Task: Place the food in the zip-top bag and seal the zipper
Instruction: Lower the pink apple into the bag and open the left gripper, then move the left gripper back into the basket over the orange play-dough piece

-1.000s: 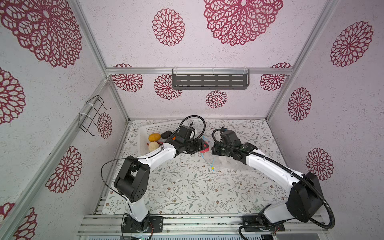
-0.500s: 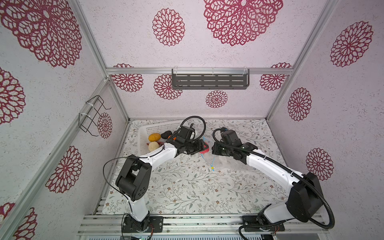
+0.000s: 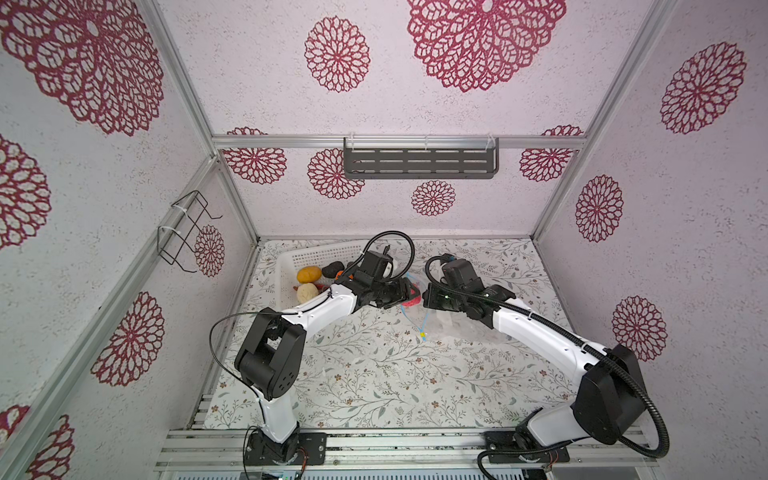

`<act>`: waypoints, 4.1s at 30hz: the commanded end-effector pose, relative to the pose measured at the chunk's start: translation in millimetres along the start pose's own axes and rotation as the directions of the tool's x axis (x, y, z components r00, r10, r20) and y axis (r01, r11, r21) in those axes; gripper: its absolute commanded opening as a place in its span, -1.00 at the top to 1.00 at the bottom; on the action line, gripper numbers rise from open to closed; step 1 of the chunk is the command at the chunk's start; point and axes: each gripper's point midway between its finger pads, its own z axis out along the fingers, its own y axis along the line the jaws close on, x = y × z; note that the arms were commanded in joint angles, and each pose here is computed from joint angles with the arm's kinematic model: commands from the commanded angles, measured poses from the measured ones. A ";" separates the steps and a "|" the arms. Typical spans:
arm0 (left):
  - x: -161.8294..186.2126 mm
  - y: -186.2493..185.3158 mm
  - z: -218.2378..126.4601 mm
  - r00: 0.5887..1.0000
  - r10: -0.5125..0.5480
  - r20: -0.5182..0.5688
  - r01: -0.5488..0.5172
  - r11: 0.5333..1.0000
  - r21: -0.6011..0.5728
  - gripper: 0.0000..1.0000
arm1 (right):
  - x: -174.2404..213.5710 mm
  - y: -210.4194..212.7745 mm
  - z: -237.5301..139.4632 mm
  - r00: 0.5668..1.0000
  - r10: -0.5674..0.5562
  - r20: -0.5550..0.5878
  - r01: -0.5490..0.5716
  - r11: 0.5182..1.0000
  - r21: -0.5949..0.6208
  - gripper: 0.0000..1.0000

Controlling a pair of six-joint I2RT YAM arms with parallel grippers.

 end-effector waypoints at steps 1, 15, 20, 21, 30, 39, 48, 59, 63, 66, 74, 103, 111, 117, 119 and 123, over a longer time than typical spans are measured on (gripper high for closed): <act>-2.4 -10.6 2.5 0.999 0.037 0.000 -0.037 0.999 0.023 -0.25 | -3.1 1.4 -3.6 1.000 0.022 0.017 -0.022 1.000 -0.018 1.00; -1.5 -11.0 0.5 0.999 0.039 0.004 -0.040 0.999 0.025 -0.46 | -4.0 2.1 -3.6 1.000 0.025 0.018 -0.025 0.999 -0.023 1.00; -1.3 -13.5 0.7 0.999 0.043 0.003 -0.043 0.999 0.033 -0.49 | -4.7 3.0 -4.9 0.999 0.029 0.021 -0.028 0.999 -0.027 1.00; -1.5 -13.9 0.2 0.999 0.043 0.005 -0.043 0.999 0.033 -0.49 | -4.8 3.2 -5.1 0.999 0.028 0.022 -0.028 0.999 -0.028 1.00; -1.4 -13.8 -1.4 0.999 0.043 0.013 -0.043 0.998 0.037 -0.50 | -4.3 1.3 -7.3 0.999 0.034 0.026 -0.033 0.999 -0.024 1.00; -7.5 -21.8 -11.1 0.998 0.056 0.041 -0.058 0.997 0.047 -0.49 | -4.0 -2.3 -4.2 0.999 0.027 0.028 -0.027 1.000 -0.009 1.00; -12.2 -27.0 -29.1 0.994 0.075 0.080 -0.078 0.996 0.035 -0.49 | -3.7 -5.4 -3.3 0.999 0.027 0.027 -0.027 1.000 -0.003 1.00; -22.6 -37.8 -52.8 0.986 0.113 0.126 -0.118 0.993 0.032 -0.50 | -6.9 -4.7 -3.7 0.999 0.021 0.032 -0.021 1.000 0.000 1.00; -25.3 -40.0 -60.4 0.983 0.122 0.139 -0.127 0.992 0.028 -0.53 | -7.6 -4.5 -4.6 0.999 0.021 0.036 -0.021 1.000 0.000 1.00; -27.6 -41.3 -66.5 0.981 0.127 0.149 -0.132 0.991 0.023 -0.57 | -8.2 -4.2 -5.5 0.999 0.024 0.039 -0.024 1.000 -0.002 1.00; -34.0 -41.3 -85.2 0.972 0.150 0.178 -0.150 0.989 -0.014 -0.66 | -6.2 -5.1 -4.5 0.999 0.029 0.035 -0.029 1.000 -0.004 1.00; -107.2 110.9 -134.8 0.982 -0.035 0.186 0.126 0.854 -0.504 -0.58 | -6.8 -4.2 4.6 1.000 -0.003 0.020 0.003 1.000 -0.001 1.00; -123.4 165.2 -113.7 0.979 -0.099 0.181 0.188 0.788 -0.586 -0.54 | -3.2 -2.7 13.7 1.000 -0.012 -0.008 0.012 1.000 -0.011 1.00; -136.5 200.0 -102.7 0.975 -0.114 0.193 0.213 0.738 -0.640 -0.51 | 0.6 -4.3 17.5 1.000 -0.014 -0.021 0.014 1.000 -0.013 1.00; -140.7 209.8 -98.2 0.974 -0.116 0.194 0.216 0.723 -0.656 -0.51 | 1.8 -5.1 17.8 1.000 -0.015 -0.022 0.015 1.000 -0.013 1.00; -148.2 223.1 -89.0 0.975 -0.113 0.190 0.213 0.707 -0.674 -0.51 | 4.0 -6.1 18.1 1.000 -0.013 -0.024 0.013 1.000 -0.015 1.00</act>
